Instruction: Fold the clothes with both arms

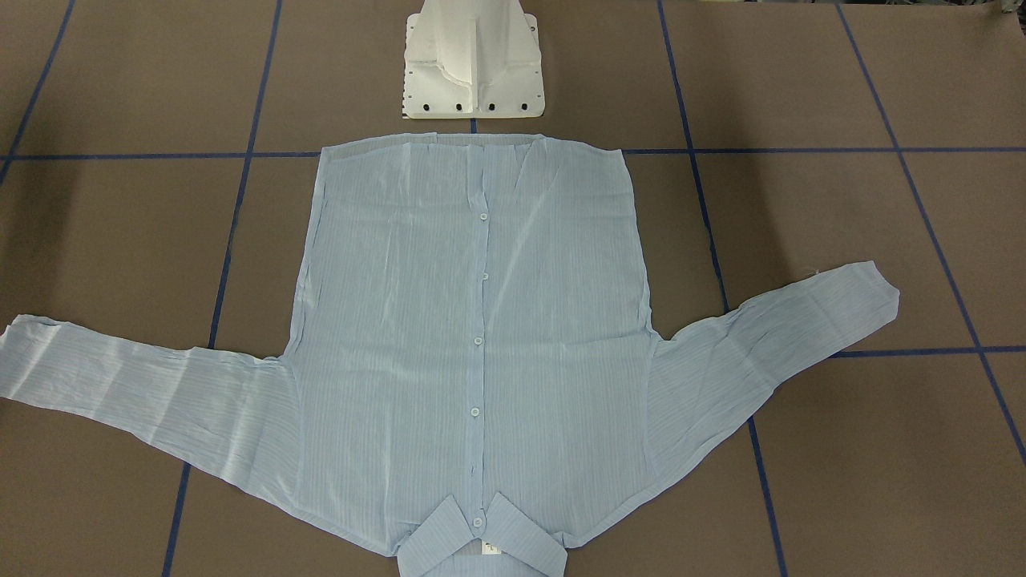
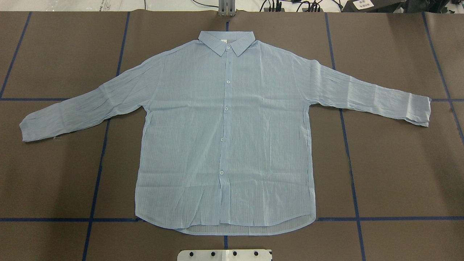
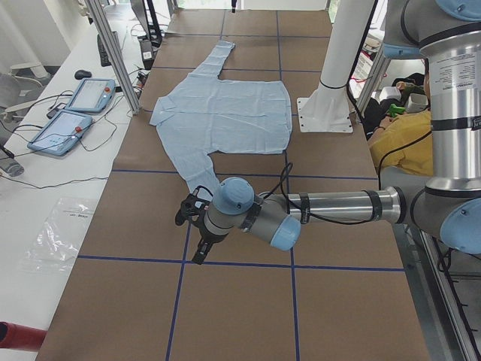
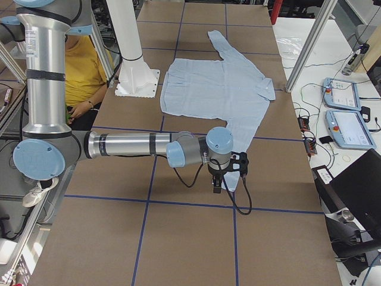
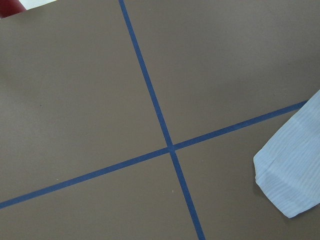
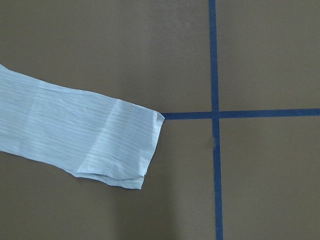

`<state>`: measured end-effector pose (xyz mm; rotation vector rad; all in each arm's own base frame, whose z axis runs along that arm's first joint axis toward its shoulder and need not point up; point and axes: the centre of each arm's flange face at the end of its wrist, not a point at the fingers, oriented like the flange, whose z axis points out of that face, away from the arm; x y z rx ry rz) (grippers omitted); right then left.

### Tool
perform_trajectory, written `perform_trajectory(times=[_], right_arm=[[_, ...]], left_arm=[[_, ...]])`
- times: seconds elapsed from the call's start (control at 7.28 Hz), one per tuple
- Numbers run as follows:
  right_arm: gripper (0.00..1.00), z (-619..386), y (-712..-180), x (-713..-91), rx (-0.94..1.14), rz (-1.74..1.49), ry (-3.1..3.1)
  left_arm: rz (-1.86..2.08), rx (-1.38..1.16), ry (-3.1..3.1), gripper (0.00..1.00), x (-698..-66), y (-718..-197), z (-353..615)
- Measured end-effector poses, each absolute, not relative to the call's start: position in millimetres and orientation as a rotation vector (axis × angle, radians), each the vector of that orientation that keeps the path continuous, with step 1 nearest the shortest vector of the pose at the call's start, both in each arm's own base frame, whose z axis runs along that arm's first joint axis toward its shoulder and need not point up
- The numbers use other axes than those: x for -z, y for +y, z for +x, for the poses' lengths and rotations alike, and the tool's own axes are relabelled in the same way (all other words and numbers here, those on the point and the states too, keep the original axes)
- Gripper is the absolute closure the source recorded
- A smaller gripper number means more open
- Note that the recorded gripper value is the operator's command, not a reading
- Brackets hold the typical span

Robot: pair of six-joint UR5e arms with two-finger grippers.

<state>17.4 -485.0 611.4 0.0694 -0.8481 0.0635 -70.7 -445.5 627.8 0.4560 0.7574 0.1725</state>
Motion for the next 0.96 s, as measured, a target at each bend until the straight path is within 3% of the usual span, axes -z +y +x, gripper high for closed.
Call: perform_trajectory(times=[0.96], right_arm=[[0.00,-17.8,-489.1,-616.6,0.002,0.042,-0.832]], left_arm=[[0.448,-0.176,0.763,0.01,-632.0,-439.0,-69.8]])
